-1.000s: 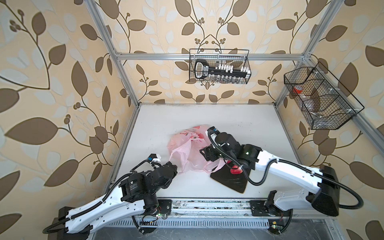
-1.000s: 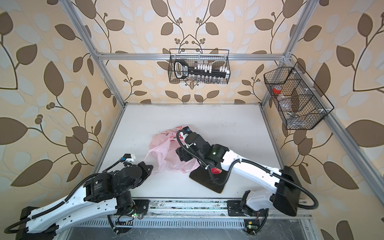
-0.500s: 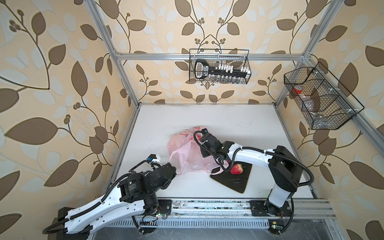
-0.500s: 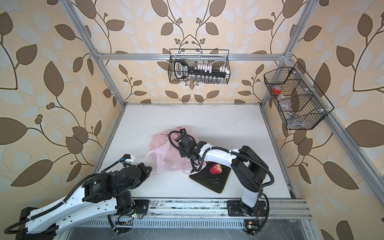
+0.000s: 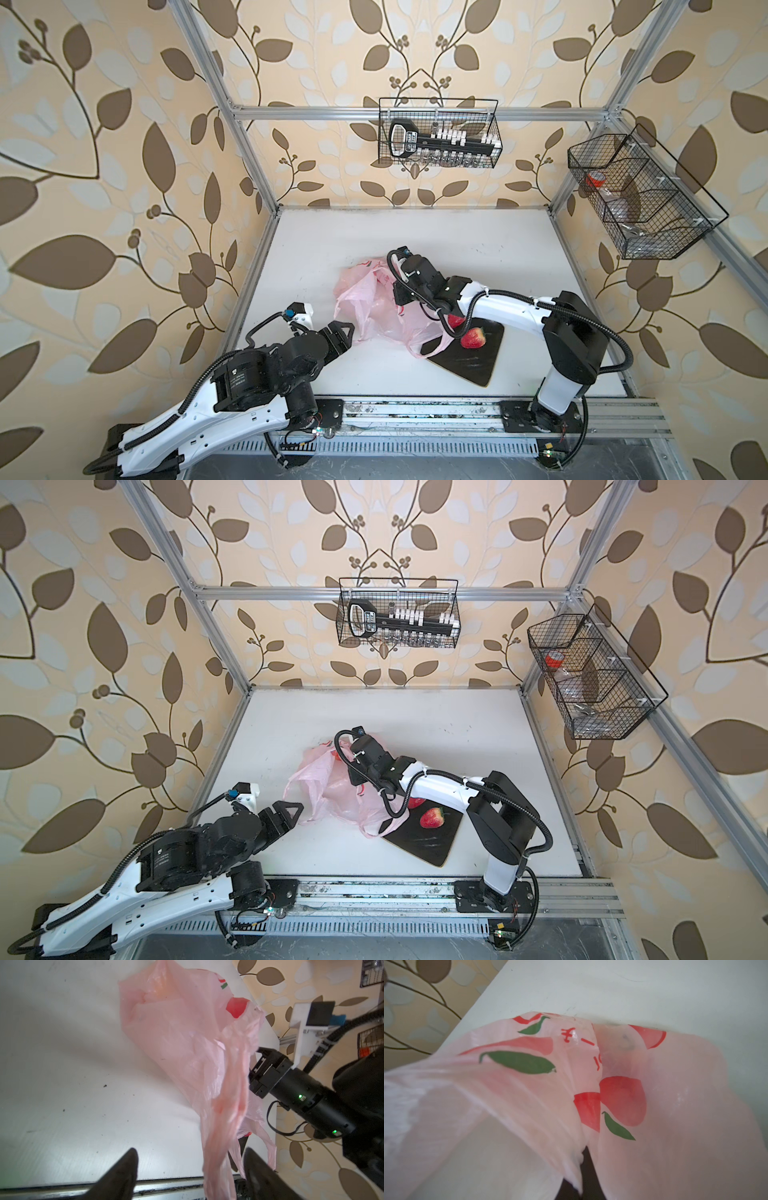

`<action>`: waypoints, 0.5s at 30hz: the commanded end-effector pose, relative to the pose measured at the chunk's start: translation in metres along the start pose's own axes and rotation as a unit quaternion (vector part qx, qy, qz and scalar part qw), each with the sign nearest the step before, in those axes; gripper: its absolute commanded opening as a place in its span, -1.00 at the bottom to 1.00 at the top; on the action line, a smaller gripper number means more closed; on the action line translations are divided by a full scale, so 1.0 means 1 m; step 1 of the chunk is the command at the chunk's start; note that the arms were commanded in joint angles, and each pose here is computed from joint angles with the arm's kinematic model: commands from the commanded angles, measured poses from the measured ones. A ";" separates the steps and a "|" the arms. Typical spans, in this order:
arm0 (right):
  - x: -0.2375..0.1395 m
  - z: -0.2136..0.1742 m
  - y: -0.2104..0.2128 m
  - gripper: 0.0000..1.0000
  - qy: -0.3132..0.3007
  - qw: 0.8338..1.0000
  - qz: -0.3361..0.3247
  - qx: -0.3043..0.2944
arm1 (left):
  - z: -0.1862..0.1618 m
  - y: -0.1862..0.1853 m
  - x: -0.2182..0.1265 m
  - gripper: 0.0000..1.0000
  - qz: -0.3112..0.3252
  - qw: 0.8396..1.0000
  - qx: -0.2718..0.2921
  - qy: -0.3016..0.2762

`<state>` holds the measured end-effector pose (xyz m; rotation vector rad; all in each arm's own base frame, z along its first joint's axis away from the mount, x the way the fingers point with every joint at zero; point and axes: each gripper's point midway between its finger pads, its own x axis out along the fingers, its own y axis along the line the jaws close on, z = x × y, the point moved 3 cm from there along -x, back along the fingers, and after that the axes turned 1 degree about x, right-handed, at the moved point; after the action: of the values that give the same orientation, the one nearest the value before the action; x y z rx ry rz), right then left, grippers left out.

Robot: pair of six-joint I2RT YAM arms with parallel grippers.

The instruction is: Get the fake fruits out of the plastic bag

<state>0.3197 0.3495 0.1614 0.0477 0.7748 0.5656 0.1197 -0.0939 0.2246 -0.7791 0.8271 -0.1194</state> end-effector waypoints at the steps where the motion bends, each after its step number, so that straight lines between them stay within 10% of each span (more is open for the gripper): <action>1: -0.024 0.031 0.024 -1.00 -0.017 0.998 0.055 0.006 | 0.013 -0.016 -0.015 0.91 0.000 0.997 0.078 -0.011; 15: -0.048 0.059 0.052 -1.00 -0.016 0.993 0.116 0.019 | 0.022 -0.035 -0.005 0.98 0.141 0.967 0.213 0.010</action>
<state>0.3131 0.3763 0.2253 0.1508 0.7598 0.7288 0.1359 -0.1210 0.2573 -0.3422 0.8997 -0.1258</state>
